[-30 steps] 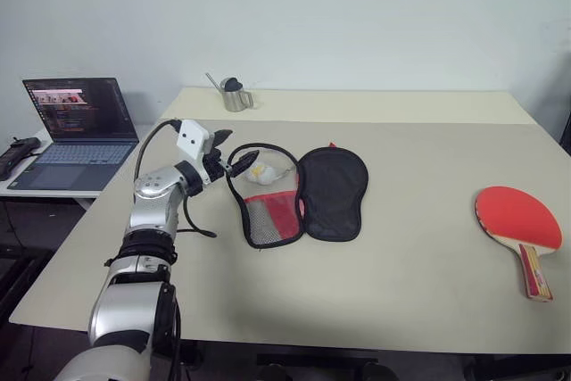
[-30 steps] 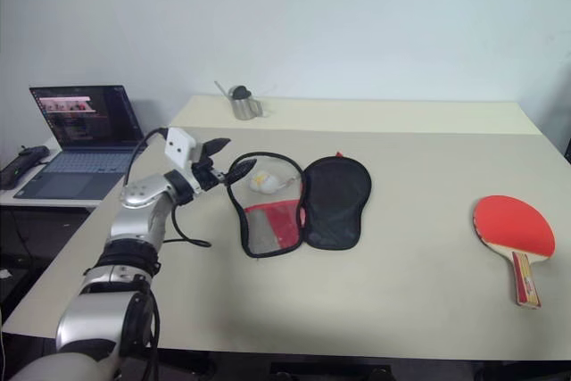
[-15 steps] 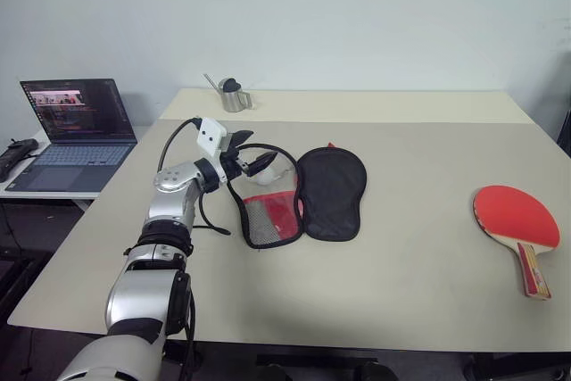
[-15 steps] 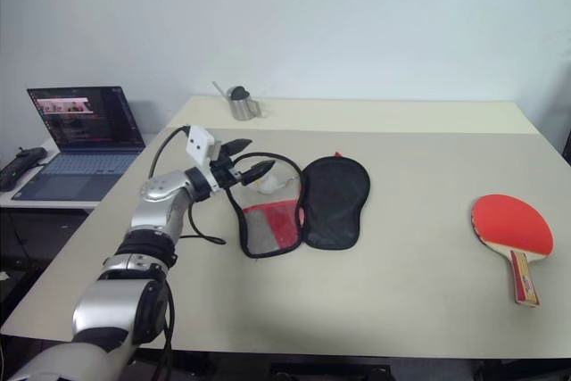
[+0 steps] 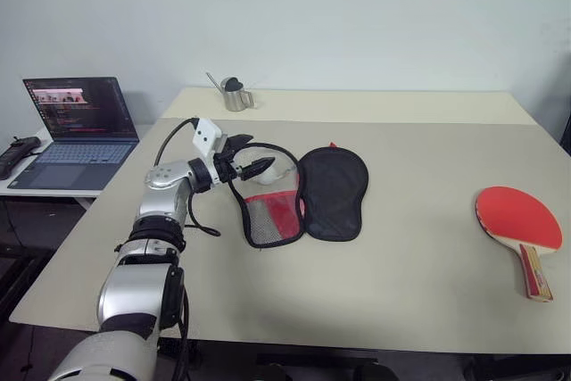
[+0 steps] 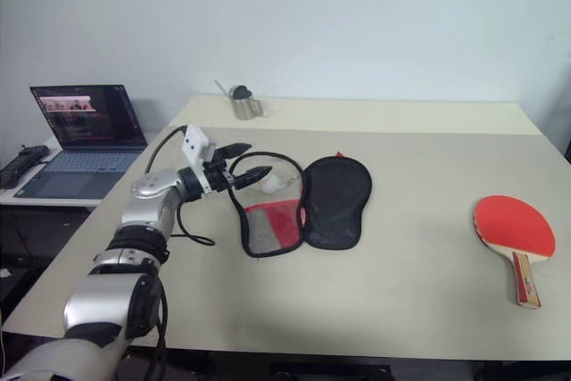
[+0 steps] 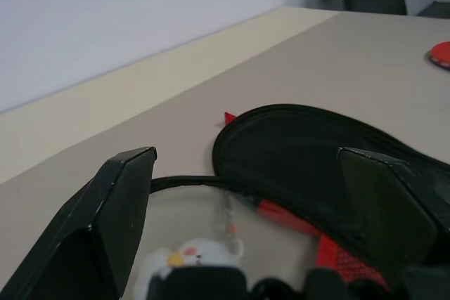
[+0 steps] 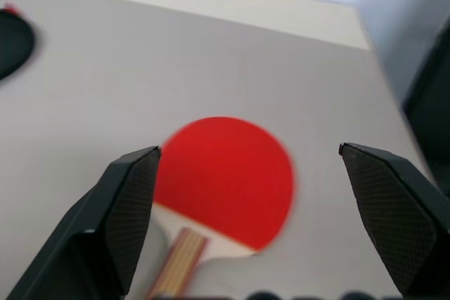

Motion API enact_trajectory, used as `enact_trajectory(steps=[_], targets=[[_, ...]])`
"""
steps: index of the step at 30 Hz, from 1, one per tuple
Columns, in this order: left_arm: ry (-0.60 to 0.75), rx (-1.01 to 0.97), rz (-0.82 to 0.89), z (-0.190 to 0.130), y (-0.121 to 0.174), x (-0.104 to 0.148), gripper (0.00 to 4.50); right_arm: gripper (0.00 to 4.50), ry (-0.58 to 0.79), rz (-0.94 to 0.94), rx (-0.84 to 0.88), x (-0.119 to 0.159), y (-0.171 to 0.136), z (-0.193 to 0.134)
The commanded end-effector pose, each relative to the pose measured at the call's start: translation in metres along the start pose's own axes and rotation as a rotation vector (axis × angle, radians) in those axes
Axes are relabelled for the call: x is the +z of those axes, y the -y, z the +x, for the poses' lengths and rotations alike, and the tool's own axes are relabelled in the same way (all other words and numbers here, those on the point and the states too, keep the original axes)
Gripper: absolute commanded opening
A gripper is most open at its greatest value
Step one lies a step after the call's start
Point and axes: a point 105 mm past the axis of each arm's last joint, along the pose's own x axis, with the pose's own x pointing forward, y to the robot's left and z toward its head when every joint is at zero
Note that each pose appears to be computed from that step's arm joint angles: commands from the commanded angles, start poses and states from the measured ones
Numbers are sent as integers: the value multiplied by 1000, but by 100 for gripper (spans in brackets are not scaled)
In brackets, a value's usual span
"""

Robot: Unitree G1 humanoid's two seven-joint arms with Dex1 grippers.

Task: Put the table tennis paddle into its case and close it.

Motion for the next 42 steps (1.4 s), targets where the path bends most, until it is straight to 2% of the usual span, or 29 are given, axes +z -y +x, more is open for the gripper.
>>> enact_trajectory(steps=[1,5,8,13,21,28,35,42], targets=[[35,-50,8,-3,-3,20,450,444,56,3,118,14,-38,13],[-39,-116,-3,-11,2,7,450,444,100,66,268,21,-89,37],[-40,-133,-8,-10,4,7,450,444,134,150,356,29,-120,57],[-49,-149,-3,-11,7,4,450,444,62,180,378,29,-149,96],[-70,-127,5,-18,6,-3,450,444,-1,225,381,28,-172,147],[-56,-211,6,-17,19,1,450,444,-91,194,444,10,-198,168],[-52,-254,37,-15,25,7,450,444,-100,206,504,7,-232,186],[-77,-351,40,-17,39,4,450,444,-112,231,511,3,-246,203]])
